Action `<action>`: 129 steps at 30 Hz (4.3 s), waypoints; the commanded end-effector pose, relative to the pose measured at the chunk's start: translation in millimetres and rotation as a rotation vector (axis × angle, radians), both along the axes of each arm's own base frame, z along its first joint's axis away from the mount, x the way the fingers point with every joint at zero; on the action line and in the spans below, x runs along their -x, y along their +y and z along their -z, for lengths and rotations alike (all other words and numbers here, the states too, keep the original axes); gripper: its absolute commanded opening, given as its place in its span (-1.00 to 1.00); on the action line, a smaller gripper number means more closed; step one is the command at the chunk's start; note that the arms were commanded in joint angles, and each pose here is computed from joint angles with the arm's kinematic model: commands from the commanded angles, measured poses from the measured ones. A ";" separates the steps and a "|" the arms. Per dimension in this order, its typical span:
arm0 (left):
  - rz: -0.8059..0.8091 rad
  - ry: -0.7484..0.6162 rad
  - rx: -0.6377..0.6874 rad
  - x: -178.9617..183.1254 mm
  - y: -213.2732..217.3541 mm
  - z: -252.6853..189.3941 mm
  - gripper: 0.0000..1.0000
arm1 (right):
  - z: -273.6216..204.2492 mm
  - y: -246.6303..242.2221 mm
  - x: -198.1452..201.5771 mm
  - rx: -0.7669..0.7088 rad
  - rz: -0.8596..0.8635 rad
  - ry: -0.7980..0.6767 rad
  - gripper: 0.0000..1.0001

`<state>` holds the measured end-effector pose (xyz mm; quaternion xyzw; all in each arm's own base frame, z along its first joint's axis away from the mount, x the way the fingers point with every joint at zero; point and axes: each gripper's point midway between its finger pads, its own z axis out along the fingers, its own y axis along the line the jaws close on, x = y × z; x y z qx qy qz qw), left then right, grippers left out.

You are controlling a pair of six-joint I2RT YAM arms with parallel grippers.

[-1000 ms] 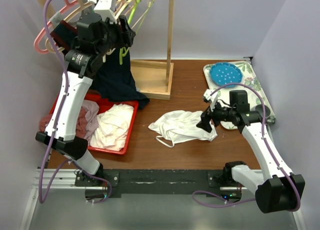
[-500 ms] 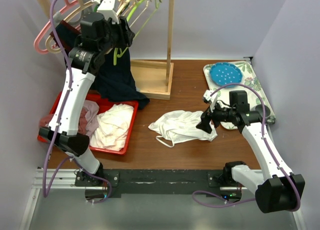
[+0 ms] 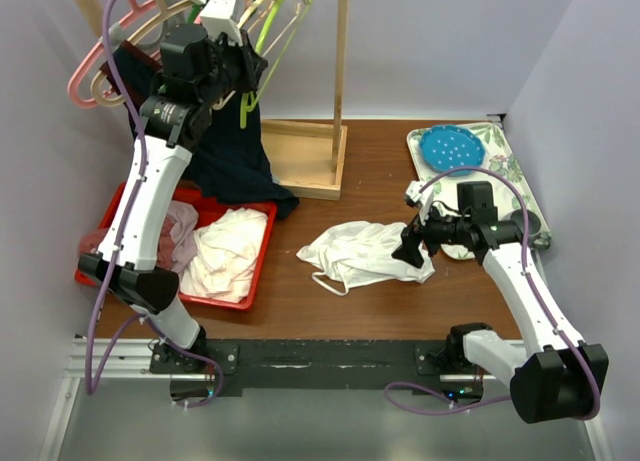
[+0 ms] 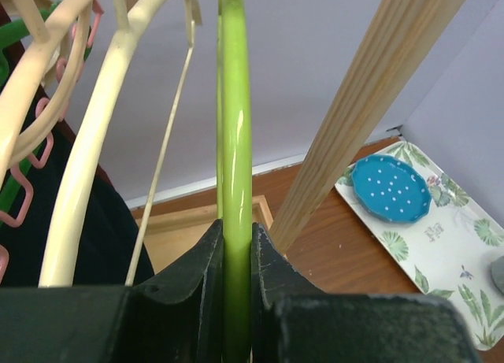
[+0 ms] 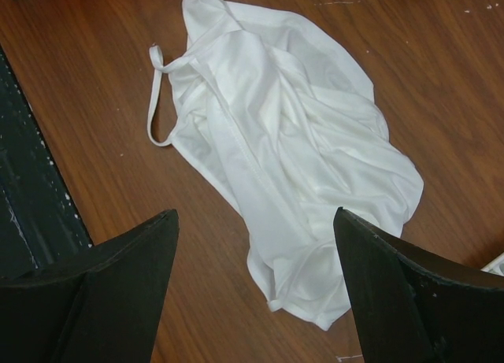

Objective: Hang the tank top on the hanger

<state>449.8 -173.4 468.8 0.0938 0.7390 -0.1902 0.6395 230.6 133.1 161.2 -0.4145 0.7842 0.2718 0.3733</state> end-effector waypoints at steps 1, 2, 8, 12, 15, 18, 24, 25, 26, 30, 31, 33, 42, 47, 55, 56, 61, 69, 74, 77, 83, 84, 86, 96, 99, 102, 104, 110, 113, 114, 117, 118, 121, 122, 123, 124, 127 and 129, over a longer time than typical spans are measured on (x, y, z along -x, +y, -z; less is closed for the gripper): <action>0.032 -0.282 0.105 28.7 5.8 -95.5 -1.00 | -2.7 2.8 2.6 -0.024 -0.025 0.000 0.68; 0.033 -0.290 0.113 30.6 6.2 -98.8 -1.00 | -2.7 2.5 2.5 -0.024 -0.022 0.001 0.68; 0.063 -0.293 0.106 51.2 7.6 -96.2 -1.00 | -2.2 2.2 2.7 -0.023 -0.025 0.001 0.68; 0.087 -0.307 0.083 78.3 12.9 -93.8 -1.00 | -1.8 2.1 3.1 -0.024 -0.027 0.003 0.68; 0.128 -0.292 0.053 104.0 14.8 -79.0 -1.00 | -3.1 2.2 4.2 -0.024 -0.036 -0.001 0.69; 0.167 -0.251 0.016 133.6 18.6 -48.1 -1.00 | -5.3 3.4 8.2 -0.032 -0.060 -0.010 0.69; 0.271 -0.128 -0.046 208.8 27.5 31.0 -1.00 | -12.4 11.0 26.8 -0.060 -0.190 -0.050 0.71; 0.311 -0.064 -0.052 218.7 24.2 58.4 -1.00 | -16.2 14.2 35.1 -0.084 -0.223 -0.038 0.71; 0.333 -0.048 -0.049 228.4 23.6 67.7 -1.00 | -16.9 15.5 38.5 -0.084 -0.269 -0.058 0.71; 0.443 0.044 -0.036 270.7 19.0 115.1 -1.00 | -42.8 19.8 65.5 -0.111 -0.437 -0.082 0.72; 0.505 0.066 -0.027 280.8 12.6 123.6 -1.00 | -61.2 18.2 77.2 -0.107 -0.462 -0.060 0.72; 0.590 0.129 0.006 291.0 1.9 149.4 -1.00 | -77.3 15.8 78.5 -0.081 -0.511 -0.094 0.73; 0.921 0.200 0.151 313.5 -53.2 185.0 -1.00 | -123.8 40.6 86.4 -0.114 -0.584 -0.095 0.84; 1.036 0.287 0.093 331.6 -96.3 214.0 -1.00 | -102.5 48.0 78.4 -0.125 -0.551 -0.022 0.84; 1.054 0.265 0.090 325.0 -120.3 219.5 -1.00 | -76.4 53.8 99.3 -0.141 -0.597 0.149 0.69; 1.050 0.258 0.091 323.1 -120.9 218.4 -1.00 | -72.3 53.7 102.2 -0.140 -0.601 0.175 0.64; 1.045 0.227 0.107 320.9 -122.9 211.4 -1.00 | -60.4 51.6 105.0 -0.122 -0.592 0.219 0.45; 0.956 0.173 0.123 306.2 -121.3 205.6 -1.00 | -68.1 36.9 80.4 0.020 -0.450 0.148 -1.00; 0.723 0.236 0.094 273.4 -108.1 239.6 0.14 | -92.6 -18.9 33.3 0.229 -0.129 -0.133 -1.00; 0.575 0.293 0.105 257.2 -96.8 272.9 0.49 | -99.1 -55.2 27.8 0.349 0.002 -0.207 -1.00; 0.433 0.471 -0.004 254.8 -99.1 350.4 0.61 | -84.2 -68.9 37.2 0.397 0.067 -0.163 -1.00; 0.427 0.508 -0.043 261.1 -105.8 365.4 0.56 | -82.3 -67.8 38.3 0.390 0.067 -0.151 -1.00; 0.385 0.526 -0.095 259.9 -110.9 375.1 0.34 | -78.7 -64.2 40.2 0.372 0.056 -0.131 -1.00; 0.162 0.599 -0.266 236.6 -113.5 415.5 -0.26 | -63.0 -51.6 51.7 0.320 -0.016 -0.056 -1.00; 0.148 0.587 -0.266 231.7 -116.4 415.6 -0.21 | -57.9 -49.4 54.6 0.309 -0.031 -0.040 -1.00; 0.129 0.576 -0.280 226.0 -117.0 416.4 -0.19 | -52.4 -47.8 56.4 0.303 -0.040 -0.025 -1.00; 0.117 0.576 -0.296 224.4 -115.4 418.8 -0.19 | -49.9 -46.1 57.5 0.295 -0.047 -0.016 -1.00; 0.110 0.567 -0.305 221.6 -115.4 417.7 -0.18 | -46.0 -45.4 58.8 0.291 -0.054 -0.008 -1.00; 0.111 0.574 -0.330 222.0 -114.1 424.9 -0.17 | -43.8 -43.6 59.6 0.284 -0.065 -0.002 -1.00; 0.111 0.576 -0.335 221.7 -114.4 426.5 -0.17 | -43.4 -42.8 59.9 0.281 -0.068 0.001 -1.00; 0.101 0.584 -0.356 220.1 -114.0 434.9 -0.19 | -42.9 -40.9 62.5 0.272 -0.085 0.002 -1.00; 0.099 0.585 -0.360 219.6 -114.4 436.8 -0.20 | -41.5 -40.2 65.2 0.269 -0.093 0.010 -1.00; 0.089 0.590 -0.366 217.7 -115.1 441.9 -0.62 | -37.2 -40.9 69.1 0.273 -0.107 0.017 -1.00; 0.086 0.589 -0.360 217.2 -115.8 440.5 -0.75 | -37.1 -41.5 68.8 0.279 -0.112 0.008 -1.00; 0.086 0.588 -0.354 216.9 -117.0 438.6 -0.95 | -35.3 -43.0 69.6 0.288 -0.113 0.011 -1.00; 0.088 0.589 -0.348 217.7 -116.8 436.6 -1.00 | -34.5 -43.7 71.3 0.290 -0.116 0.016 -1.00; 0.114 0.591 -0.290 224.1 -118.9 422.6 -1.00 | -30.9 -46.6 74.4 0.313 -0.138 0.015 -1.00; 0.144 0.593 -0.229 232.3 -119.3 411.0 -1.00 | -29.3 -47.3 75.8 0.320 -0.153 0.011 -1.00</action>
